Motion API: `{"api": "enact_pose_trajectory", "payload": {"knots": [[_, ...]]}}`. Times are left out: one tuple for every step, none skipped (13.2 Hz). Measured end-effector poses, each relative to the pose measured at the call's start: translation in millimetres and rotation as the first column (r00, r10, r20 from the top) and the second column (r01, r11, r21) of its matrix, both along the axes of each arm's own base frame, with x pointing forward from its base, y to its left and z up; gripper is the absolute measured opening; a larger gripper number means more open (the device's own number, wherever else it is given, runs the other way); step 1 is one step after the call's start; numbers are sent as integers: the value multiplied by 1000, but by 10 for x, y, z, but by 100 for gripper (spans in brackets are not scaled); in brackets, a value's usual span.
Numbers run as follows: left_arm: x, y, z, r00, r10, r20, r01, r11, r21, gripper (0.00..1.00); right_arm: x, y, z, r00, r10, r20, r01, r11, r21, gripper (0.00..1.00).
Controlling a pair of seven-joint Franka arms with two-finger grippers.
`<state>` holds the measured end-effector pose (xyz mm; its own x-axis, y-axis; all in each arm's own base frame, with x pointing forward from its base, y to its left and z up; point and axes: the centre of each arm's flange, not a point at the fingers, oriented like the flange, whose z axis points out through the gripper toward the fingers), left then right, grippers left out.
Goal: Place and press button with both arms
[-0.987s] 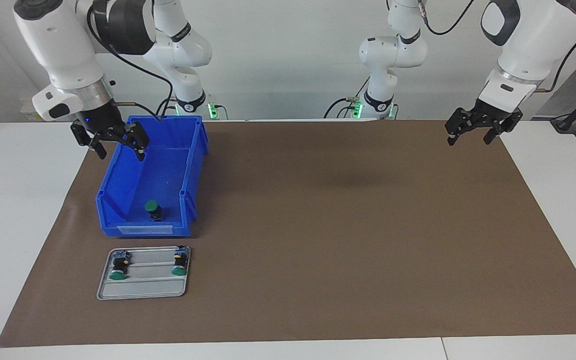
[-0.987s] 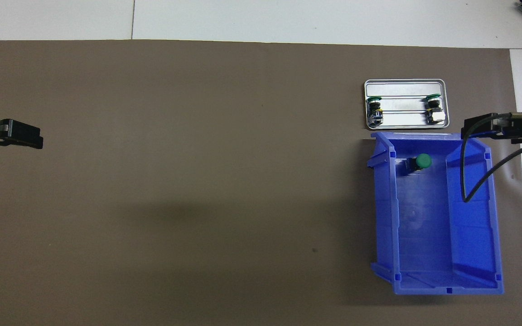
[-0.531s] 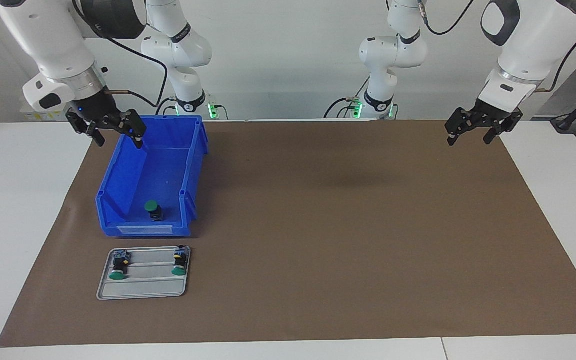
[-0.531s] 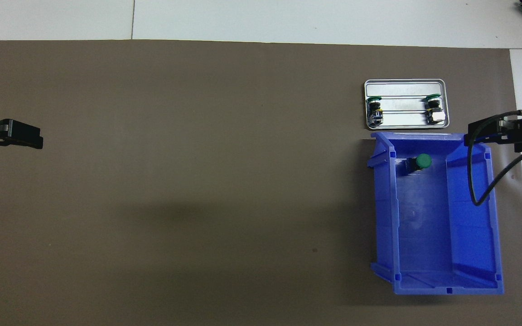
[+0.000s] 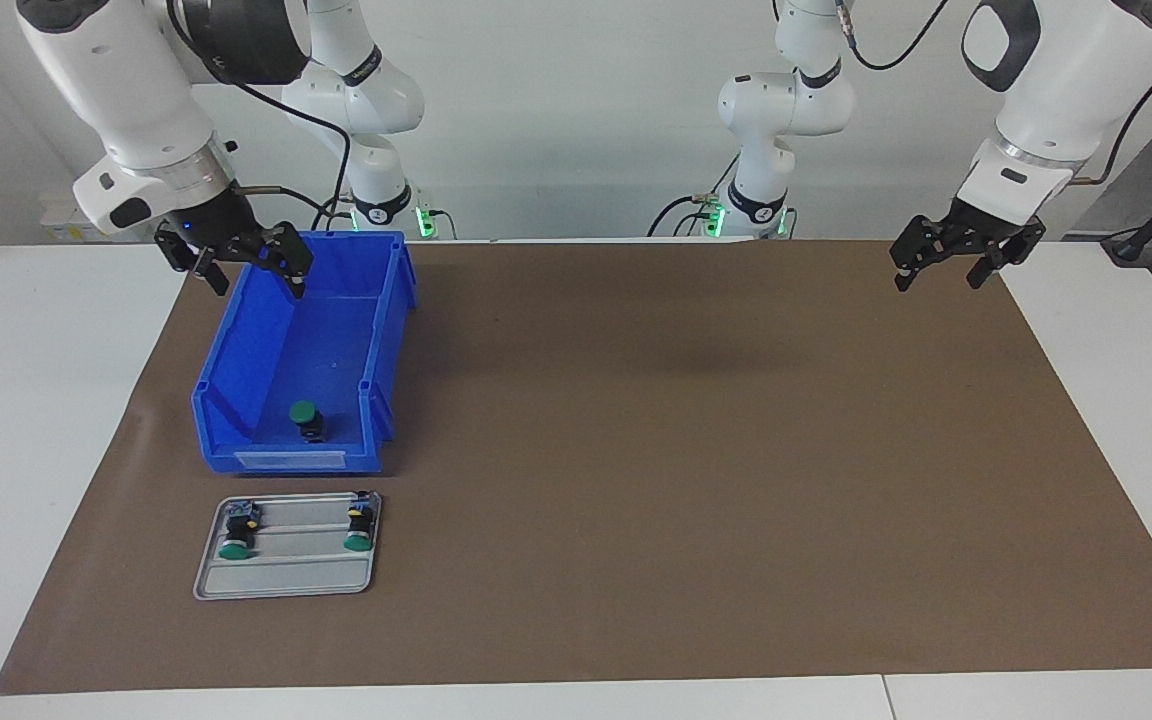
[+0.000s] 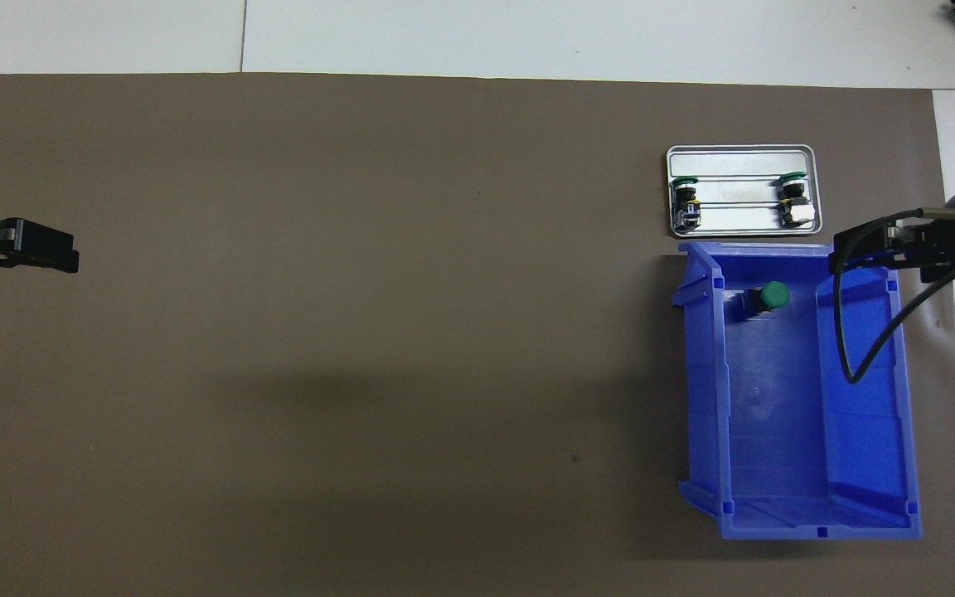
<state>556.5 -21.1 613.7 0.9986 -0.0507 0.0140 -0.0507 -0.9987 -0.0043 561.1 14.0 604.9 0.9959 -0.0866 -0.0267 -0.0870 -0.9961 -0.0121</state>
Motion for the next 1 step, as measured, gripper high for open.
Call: {"api": "enact_pose_trajectory", "payload": {"knots": [[0, 0, 0, 1000, 0, 0, 0, 1000, 0, 100, -1, 23, 0, 1000, 4, 0, -4, 1000, 0, 100]]}}
